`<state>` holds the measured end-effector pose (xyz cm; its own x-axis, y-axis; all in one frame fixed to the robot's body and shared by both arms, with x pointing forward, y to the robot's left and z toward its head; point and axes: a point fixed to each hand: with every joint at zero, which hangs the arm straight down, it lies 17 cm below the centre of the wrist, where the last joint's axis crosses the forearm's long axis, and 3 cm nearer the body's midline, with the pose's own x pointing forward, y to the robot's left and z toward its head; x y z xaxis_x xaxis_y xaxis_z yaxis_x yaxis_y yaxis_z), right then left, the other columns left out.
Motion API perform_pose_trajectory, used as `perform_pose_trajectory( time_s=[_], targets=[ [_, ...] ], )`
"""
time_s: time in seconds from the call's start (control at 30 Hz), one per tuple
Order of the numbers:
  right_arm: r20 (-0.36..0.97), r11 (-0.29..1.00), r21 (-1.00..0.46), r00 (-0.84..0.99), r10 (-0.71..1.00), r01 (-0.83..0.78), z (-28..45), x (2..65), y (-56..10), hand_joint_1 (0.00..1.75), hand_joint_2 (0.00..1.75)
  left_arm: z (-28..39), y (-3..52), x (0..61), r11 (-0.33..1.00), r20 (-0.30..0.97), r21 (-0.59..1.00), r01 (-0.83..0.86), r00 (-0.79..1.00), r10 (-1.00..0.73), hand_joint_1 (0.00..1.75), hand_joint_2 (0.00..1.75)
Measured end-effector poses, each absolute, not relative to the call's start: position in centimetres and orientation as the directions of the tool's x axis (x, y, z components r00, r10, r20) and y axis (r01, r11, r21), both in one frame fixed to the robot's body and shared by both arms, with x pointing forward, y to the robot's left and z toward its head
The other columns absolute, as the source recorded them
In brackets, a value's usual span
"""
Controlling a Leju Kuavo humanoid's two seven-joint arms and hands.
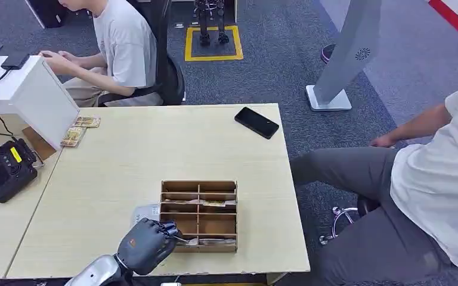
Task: Pass the card to the sensor for recognition and then transmit it.
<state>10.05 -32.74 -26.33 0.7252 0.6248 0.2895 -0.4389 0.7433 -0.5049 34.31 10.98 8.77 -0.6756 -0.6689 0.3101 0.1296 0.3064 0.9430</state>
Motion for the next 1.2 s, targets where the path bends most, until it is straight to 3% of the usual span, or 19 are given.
perform_pose_trajectory(
  time_s=[0.2, 0.37, 0.57, 0.63, 0.73, 0.93, 1.03, 1.2],
  targets=[
    [0.298, 0.74, -0.512, 0.717, 0.63, -0.437, -26.2, 10.3, -32.9, 0.0, 1.75, 12.3, 13.1, 35.8, 0.432, 0.437, 0.882, 0.191, -0.675, -0.595, 1.75, 1.75],
    [0.307, 0.735, -0.522, 0.708, 0.636, -0.434, -26.0, 10.6, -33.2, 0.0, 1.75, 23.4, 20.3, 41.7, 0.421, 0.322, 0.906, 0.041, -0.71, -0.626, 1.75, 1.75],
    [0.308, 0.732, -0.526, 0.706, 0.638, -0.432, -25.9, 10.6, -33.4, 0.0, 1.75, 27.7, 22.3, 42.0, 0.399, 0.212, 0.912, -0.096, -0.721, -0.659, 1.75, 1.75],
    [0.309, 0.732, -0.528, 0.705, 0.638, -0.431, -25.9, 10.5, -33.4, 0.0, 1.75, 30.4, 23.8, 42.8, 0.42, 0.229, 0.902, -0.101, -0.712, -0.663, 1.75, 1.75],
    [0.312, 0.73, -0.532, 0.702, 0.641, -0.429, -25.8, 10.5, -33.6, 0.0, 1.75, 37.9, 26.7, 44.1, 0.431, 0.207, 0.891, -0.141, -0.719, -0.664, 1.75, 1.75],
    [0.315, 0.748, -0.519, 0.72, 0.618, -0.414, -26.0, 9.6, -33.7, 0.0, 1.75, 62.8, 32.5, 43.8, 0.403, 0.137, 0.869, -0.287, -0.644, -0.753, 1.75, 1.75],
    [0.313, 0.753, -0.521, 0.73, 0.607, -0.403, -26.0, 9.3, -33.8, 0.0, 1.75, 67.9, 33.4, 41.9, 0.412, 0.094, 0.828, -0.379, -0.631, -0.77, 1.75, 1.75],
    [0.317, 0.759, -0.526, 0.739, 0.594, -0.384, -25.9, 9.5, -33.9, 0.0, 1.75, 70.7, 35.0, 41.2, 0.419, 0.078, 0.781, -0.463, -0.594, -0.801, 1.75, 1.75]
  ],
)
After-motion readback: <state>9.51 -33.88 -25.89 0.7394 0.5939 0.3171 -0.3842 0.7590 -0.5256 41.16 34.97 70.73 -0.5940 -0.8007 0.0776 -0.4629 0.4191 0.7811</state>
